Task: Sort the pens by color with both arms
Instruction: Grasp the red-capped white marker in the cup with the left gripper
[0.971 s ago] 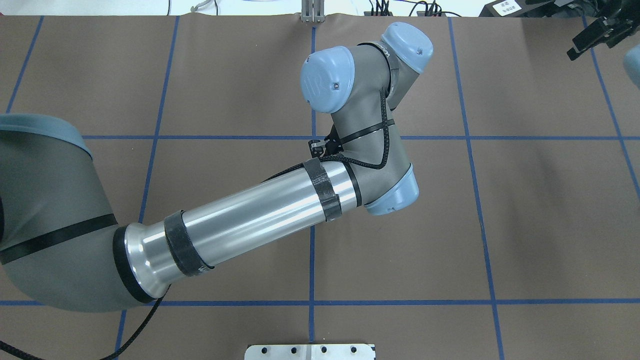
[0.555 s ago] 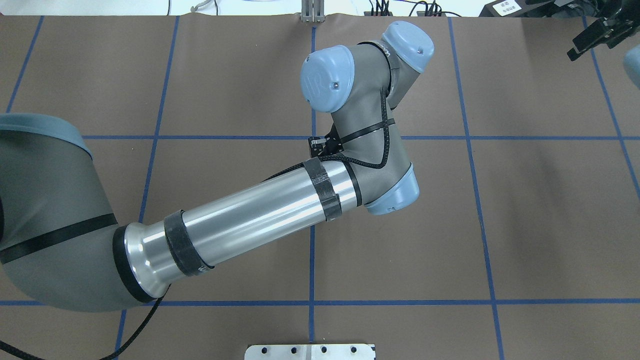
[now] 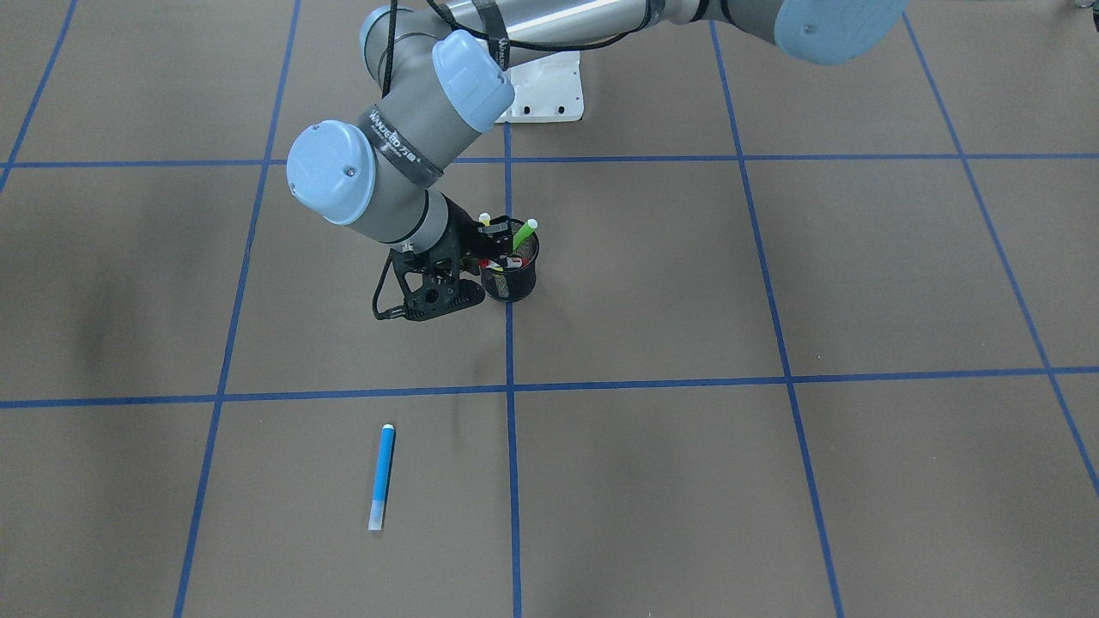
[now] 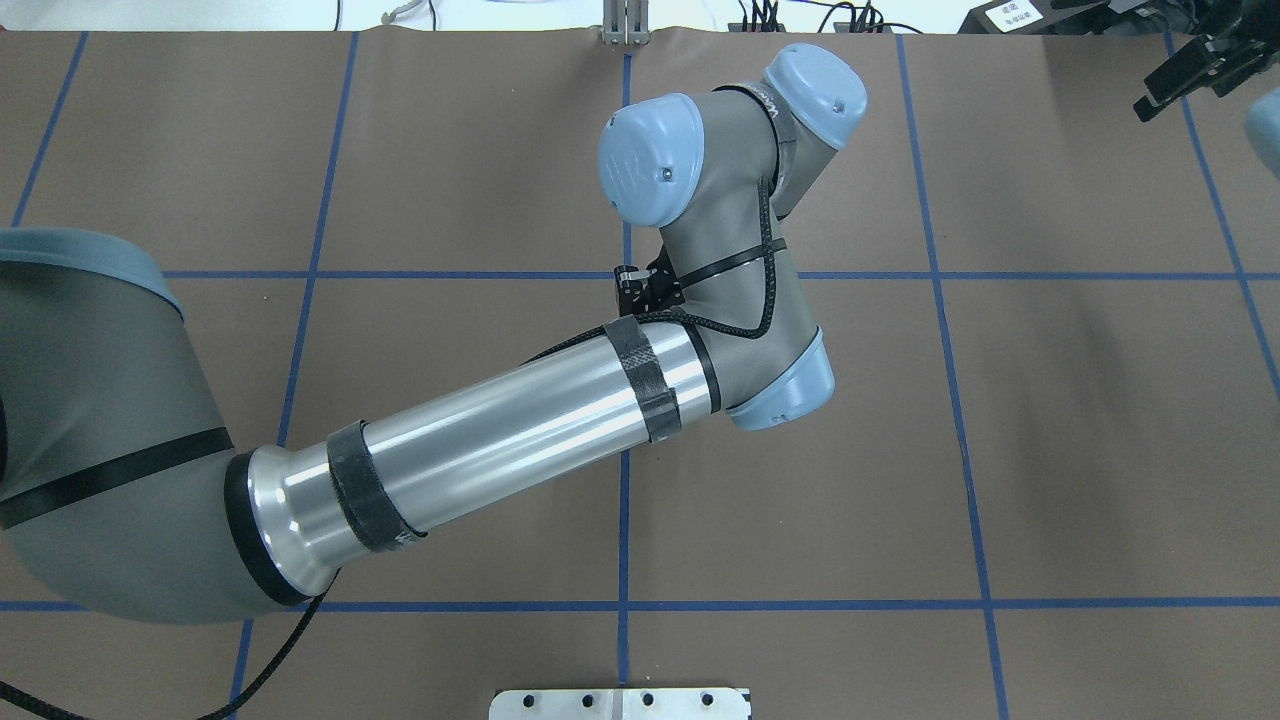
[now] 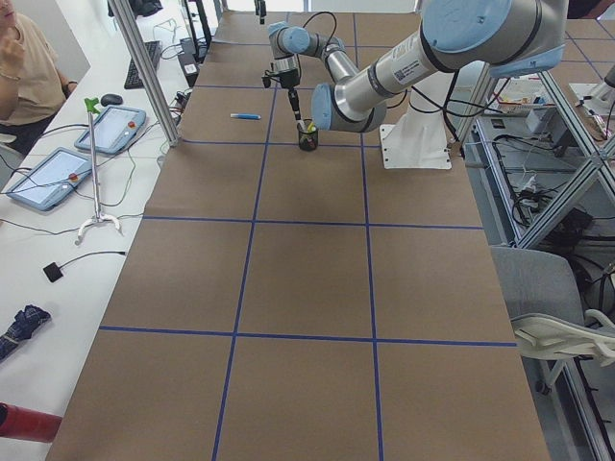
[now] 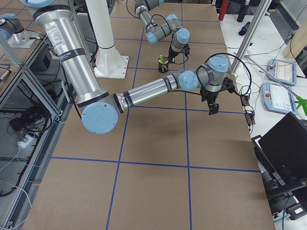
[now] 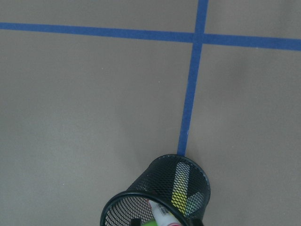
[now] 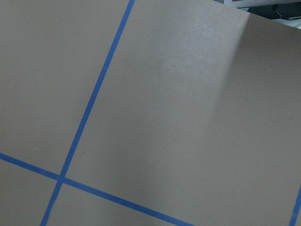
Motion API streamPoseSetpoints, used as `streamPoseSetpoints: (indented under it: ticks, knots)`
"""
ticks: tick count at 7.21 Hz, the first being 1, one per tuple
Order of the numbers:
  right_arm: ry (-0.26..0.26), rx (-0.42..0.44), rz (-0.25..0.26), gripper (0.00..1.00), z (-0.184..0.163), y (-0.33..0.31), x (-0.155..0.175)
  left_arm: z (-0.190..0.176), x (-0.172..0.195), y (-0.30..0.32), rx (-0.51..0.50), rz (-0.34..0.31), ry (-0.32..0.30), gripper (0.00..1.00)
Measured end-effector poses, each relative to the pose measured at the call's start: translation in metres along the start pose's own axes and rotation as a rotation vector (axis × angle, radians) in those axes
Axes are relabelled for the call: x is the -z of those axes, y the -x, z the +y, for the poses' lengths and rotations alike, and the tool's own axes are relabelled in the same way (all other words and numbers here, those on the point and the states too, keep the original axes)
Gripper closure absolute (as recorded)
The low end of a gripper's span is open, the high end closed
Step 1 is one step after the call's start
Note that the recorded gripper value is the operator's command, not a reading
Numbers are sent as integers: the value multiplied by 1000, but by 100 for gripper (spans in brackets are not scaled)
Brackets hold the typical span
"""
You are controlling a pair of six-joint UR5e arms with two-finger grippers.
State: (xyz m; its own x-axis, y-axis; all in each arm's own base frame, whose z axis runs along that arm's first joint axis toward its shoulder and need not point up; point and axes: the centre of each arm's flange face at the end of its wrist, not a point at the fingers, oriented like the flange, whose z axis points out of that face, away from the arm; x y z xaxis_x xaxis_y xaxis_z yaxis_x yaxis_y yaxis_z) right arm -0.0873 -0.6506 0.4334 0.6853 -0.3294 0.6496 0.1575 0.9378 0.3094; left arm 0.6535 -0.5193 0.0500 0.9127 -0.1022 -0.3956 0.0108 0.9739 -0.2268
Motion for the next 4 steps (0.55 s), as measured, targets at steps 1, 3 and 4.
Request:
streamPoseSetpoints:
  ticks: [1, 3, 4]
  knots:
    - [0, 0, 0, 0, 0, 0, 0, 0, 0, 0, -1, 1, -2, 63]
    - [1, 0, 0, 0, 0, 0, 0, 1, -2, -1, -3, 1, -1, 63]
    - [1, 0, 0, 0, 0, 0, 0, 3, -2, -1, -5, 2, 0, 63]
